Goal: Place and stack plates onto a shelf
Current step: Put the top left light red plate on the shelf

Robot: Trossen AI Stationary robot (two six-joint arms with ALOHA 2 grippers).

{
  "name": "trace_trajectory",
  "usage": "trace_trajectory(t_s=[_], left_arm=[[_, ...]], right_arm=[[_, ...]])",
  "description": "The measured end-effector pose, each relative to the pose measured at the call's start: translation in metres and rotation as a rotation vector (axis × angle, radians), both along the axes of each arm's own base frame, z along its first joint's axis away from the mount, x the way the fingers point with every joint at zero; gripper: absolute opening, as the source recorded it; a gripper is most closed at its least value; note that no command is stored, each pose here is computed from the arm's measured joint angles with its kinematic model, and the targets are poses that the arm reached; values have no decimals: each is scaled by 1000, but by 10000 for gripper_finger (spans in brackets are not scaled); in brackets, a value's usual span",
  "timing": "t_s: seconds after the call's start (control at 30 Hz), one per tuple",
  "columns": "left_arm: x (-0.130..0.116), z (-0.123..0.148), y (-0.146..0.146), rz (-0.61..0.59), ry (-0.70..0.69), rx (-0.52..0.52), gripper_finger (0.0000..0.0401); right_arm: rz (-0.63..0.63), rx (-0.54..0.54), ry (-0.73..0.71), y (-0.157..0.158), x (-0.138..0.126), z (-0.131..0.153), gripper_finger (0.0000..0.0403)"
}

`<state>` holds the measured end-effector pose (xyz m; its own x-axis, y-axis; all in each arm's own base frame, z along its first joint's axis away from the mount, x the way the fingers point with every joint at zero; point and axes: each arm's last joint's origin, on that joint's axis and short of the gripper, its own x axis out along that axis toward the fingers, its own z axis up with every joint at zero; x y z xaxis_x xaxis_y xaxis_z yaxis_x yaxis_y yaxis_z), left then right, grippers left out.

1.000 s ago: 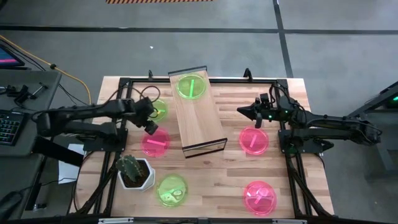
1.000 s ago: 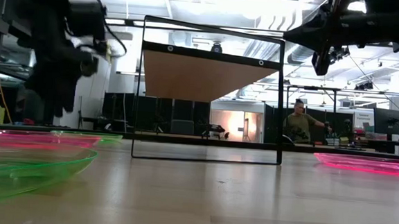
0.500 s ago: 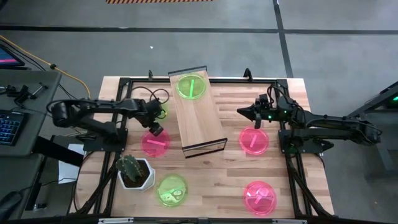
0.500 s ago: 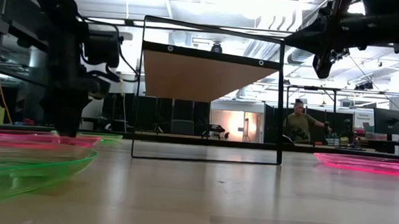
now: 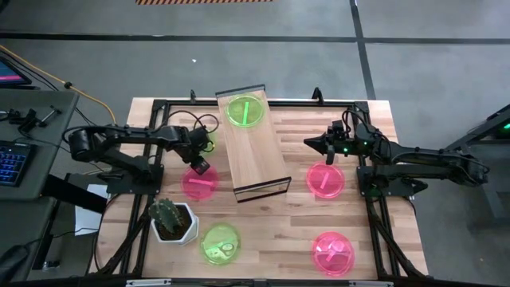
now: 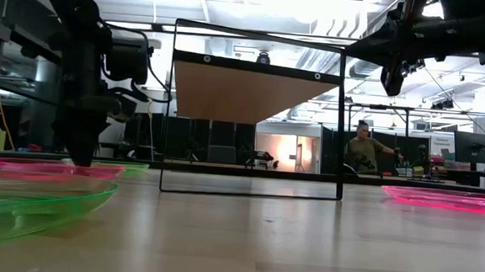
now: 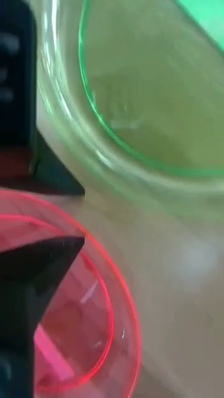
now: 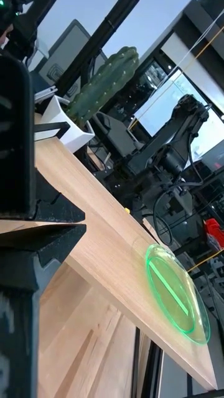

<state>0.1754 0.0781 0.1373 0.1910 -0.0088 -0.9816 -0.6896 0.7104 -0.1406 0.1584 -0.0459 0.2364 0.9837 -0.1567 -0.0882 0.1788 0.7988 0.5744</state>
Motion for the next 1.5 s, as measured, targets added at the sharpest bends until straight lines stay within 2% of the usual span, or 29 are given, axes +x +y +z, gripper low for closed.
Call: trace_trajectory(t_s=[0.1, 0.17, 0.33, 0.57, 0.73, 1.03, 1.2, 1.37, 1.5], left_arm=[[0, 0, 0, -19, -4, -3, 23], [0, 1, 0, -18, -7, -1, 8], [-1, 12, 0, -19, -12, 1, 3], [-2, 46, -2, -62, -23, -9, 1], [-7, 72, -5, -94, 24, -45, 1], [-21, 125, -10, -107, 76, -51, 0], [-35, 168, -15, -93, 82, -1, 0], [-42, 224, -18, -53, -112, 117, 0], [-30, 260, -14, -30, -355, 234, 0]], right_arm=[[0, 0, 0, 0, 0, 0, 0], [0, 0, 0, 0, 0, 0, 0], [0, 0, 0, 0, 0, 0, 0], [-1, 0, 0, 0, 0, 0, 0], [0, -8, 2, 0, 0, 0, 0], [0, -7, 3, 0, 0, 0, 0], [0, -7, 3, 0, 0, 0, 0], [-1, -7, 3, 0, 0, 0, 0], [0, -8, 2, 0, 0, 0, 0]])
